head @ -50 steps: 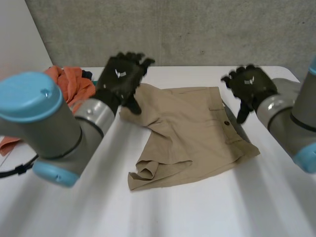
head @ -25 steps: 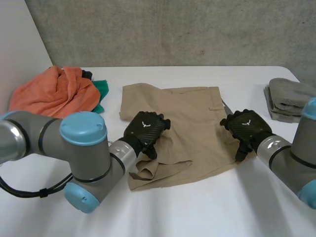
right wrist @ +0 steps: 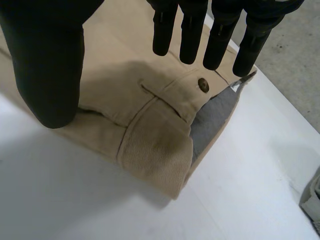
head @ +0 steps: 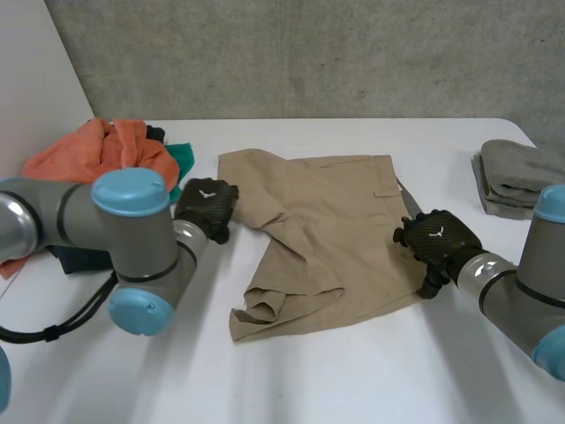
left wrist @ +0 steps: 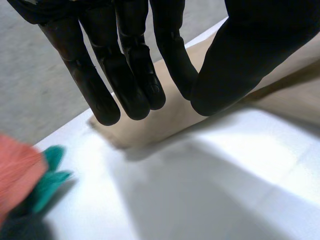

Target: Fold the laundry.

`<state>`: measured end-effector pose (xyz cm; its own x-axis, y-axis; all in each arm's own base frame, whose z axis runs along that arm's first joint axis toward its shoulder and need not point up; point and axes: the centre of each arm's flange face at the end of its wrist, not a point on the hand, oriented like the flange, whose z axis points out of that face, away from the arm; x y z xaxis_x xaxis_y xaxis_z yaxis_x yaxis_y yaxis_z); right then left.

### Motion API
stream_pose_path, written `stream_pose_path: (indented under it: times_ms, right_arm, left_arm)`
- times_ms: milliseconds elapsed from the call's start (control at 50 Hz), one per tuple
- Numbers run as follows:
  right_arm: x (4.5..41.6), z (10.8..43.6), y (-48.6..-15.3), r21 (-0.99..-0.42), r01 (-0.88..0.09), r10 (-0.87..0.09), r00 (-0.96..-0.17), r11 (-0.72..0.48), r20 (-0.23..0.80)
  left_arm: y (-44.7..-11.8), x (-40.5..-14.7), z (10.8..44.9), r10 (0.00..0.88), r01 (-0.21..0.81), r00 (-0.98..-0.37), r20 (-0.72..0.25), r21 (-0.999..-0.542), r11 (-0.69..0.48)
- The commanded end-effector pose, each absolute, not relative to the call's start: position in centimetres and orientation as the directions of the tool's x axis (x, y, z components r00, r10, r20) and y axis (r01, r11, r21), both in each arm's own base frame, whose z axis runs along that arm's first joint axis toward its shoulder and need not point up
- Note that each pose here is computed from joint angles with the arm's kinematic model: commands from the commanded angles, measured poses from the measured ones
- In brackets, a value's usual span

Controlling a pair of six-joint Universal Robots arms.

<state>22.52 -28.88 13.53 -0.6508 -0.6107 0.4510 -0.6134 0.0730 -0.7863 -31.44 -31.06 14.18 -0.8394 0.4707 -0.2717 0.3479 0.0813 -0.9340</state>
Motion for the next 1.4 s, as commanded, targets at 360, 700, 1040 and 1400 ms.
stream_pose_path:
  times_ms: [360,700,1040,1400]
  right_arm:
    - [21.1,12.9,-30.1,-0.693,-0.716,-0.545,-0.549,-0.084,0.634]
    - [20.9,13.7,-30.0,-0.762,-0.647,-0.535,-0.634,-0.029,0.559]
    - [20.9,13.9,-29.6,-0.762,-0.647,-0.533,-0.635,-0.028,0.559]
    - [21.2,13.9,-29.3,-0.763,-0.646,-0.540,-0.630,-0.035,0.558]
  left_arm:
    - [-16.2,-30.8,20.9,0.694,0.302,-0.677,-0.247,-0.952,-0.045]
    - [-10.1,-30.7,13.9,0.816,0.515,-0.453,-0.359,-0.853,-0.089]
    - [-17.6,-30.5,12.7,0.686,0.529,-0.585,-0.432,-0.845,-0.082]
    - [-18.9,-30.9,11.7,0.630,0.609,-0.516,-0.580,-0.766,-0.207]
